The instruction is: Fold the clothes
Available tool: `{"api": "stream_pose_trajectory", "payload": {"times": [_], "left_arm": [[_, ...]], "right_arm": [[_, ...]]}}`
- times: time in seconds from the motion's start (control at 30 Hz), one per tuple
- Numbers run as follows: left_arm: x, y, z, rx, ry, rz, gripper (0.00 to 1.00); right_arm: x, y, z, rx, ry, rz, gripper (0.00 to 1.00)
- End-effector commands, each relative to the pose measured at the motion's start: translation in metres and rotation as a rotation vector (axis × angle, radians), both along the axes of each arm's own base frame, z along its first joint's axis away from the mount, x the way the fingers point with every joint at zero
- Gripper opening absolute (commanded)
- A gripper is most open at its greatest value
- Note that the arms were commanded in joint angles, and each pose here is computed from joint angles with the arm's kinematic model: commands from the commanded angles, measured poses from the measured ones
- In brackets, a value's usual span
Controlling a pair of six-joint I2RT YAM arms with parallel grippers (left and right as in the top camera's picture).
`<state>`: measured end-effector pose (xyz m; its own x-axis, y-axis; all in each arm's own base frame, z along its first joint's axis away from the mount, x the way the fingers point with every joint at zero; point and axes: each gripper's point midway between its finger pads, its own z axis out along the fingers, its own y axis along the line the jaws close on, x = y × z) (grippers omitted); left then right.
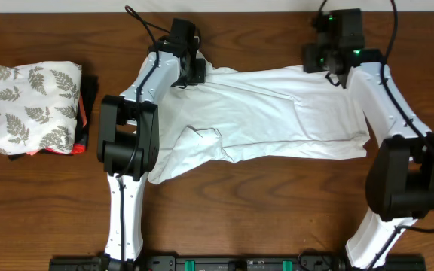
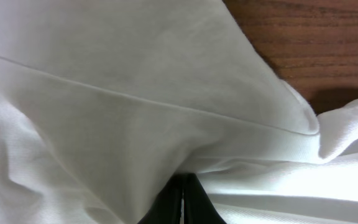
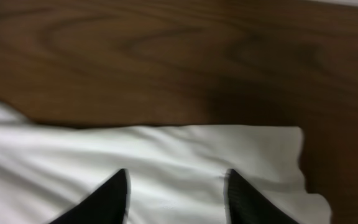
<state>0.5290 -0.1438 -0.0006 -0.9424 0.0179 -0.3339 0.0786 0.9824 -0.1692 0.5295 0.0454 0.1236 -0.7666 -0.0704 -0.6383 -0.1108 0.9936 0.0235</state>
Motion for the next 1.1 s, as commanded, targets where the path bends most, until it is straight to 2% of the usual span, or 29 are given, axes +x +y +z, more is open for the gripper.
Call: {"api": "stream_pose_trajectory", "payload": {"times": [0.0, 0.13, 0.77, 0.8, 0.87, 1.0, 1.07], "left_arm": [[-0.036, 0.021, -0.073, 0.07, 0.173, 0.03, 0.06], [-0.036, 0.021, -0.073, 0.07, 0.174, 0.03, 0.06], [-0.035, 0.02, -0.073, 0.07, 0.169, 0.03, 0.06], [-0.034, 0.02, -0.073, 0.069, 0.167, 0.03, 0.07], [-0.033, 0.02, -0.072, 0.068, 0.162, 0.03, 0.22], [-0.025, 0.019, -0.071, 0.06, 0.131, 0.031, 0.34], [-0.019, 0.017, -0.069, 0.054, 0.105, 0.032, 0.36]], "right_arm": [[0.005, -0.023, -0.04, -0.026, 0.059, -0.051, 0.37], [0.011, -0.035, -0.064, -0.025, 0.076, -0.073, 0.27], [0.01, -0.053, -0.161, -0.032, 0.188, -0.107, 0.31], [0.011, -0.055, -0.164, -0.032, 0.185, -0.11, 0.31], [0.015, -0.062, -0.169, -0.027, 0.172, -0.147, 0.37], [0.023, -0.088, -0.168, -0.001, 0.129, -0.273, 0.42], [0.026, -0.097, -0.165, 0.036, 0.112, -0.31, 0.44]]}}
